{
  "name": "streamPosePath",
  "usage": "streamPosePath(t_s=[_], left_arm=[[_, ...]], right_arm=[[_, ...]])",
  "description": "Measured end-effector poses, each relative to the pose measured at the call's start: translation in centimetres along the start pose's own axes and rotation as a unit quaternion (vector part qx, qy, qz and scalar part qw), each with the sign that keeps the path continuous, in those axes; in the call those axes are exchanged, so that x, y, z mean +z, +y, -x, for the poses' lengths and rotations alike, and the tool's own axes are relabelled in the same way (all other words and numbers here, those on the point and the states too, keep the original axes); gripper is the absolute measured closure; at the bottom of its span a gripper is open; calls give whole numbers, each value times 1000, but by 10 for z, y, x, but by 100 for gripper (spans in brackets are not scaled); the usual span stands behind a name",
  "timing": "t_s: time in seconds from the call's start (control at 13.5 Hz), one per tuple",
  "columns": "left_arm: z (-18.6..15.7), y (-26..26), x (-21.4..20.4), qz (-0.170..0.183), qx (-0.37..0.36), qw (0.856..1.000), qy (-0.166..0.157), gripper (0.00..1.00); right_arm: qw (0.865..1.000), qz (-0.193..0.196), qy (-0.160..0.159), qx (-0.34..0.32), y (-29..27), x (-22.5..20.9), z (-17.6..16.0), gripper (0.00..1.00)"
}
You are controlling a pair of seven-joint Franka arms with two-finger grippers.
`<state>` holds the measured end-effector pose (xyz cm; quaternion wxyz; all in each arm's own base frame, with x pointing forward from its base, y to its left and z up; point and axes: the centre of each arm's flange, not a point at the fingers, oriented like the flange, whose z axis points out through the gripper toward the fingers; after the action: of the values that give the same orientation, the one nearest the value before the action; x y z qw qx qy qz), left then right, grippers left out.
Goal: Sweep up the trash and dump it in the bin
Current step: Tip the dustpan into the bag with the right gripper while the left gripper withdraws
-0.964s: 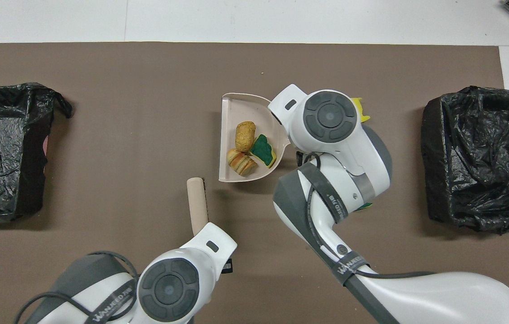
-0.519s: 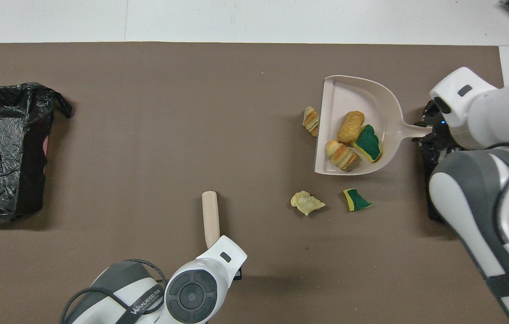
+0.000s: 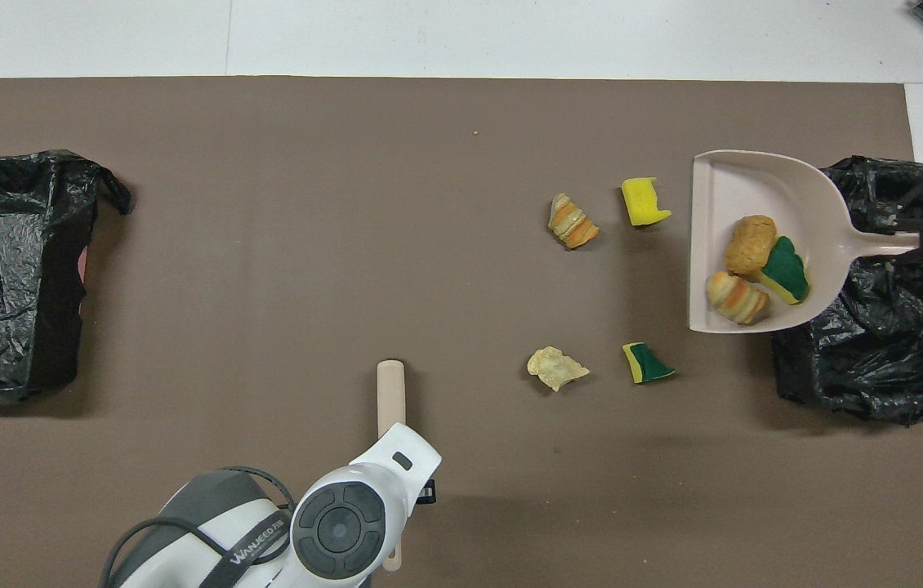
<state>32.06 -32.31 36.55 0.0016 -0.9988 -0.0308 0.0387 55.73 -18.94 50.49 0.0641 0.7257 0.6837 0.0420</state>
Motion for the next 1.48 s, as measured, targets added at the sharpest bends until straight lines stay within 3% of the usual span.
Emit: streamPosePath(t_s=[0.22, 0.44, 0.82, 0.96, 1.19, 1.48], left_arm=[[-57, -39, -26, 21, -7, 1000, 17, 0], [-106, -91, -54, 26, 12, 999, 23, 0], [-169, -197, -116, 16, 67, 997, 43, 0], [-184, -228, -142, 12, 75, 996, 49, 0], [-205, -242, -196, 5, 78, 996, 40, 0], [-220, -239, -246, 6, 79, 995, 67, 0]], right_arm=[[999, 2, -31, 25, -21, -13, 71, 69], [993, -12, -108, 36, -24, -23, 90, 69], [967, -8, -246, 66, 0, -23, 39, 69], [955, 3, -283, 85, 7, -21, 17, 69], [936, 8, -337, 101, 10, -22, -6, 69], [906, 18, -416, 72, 16, -29, -41, 69]])
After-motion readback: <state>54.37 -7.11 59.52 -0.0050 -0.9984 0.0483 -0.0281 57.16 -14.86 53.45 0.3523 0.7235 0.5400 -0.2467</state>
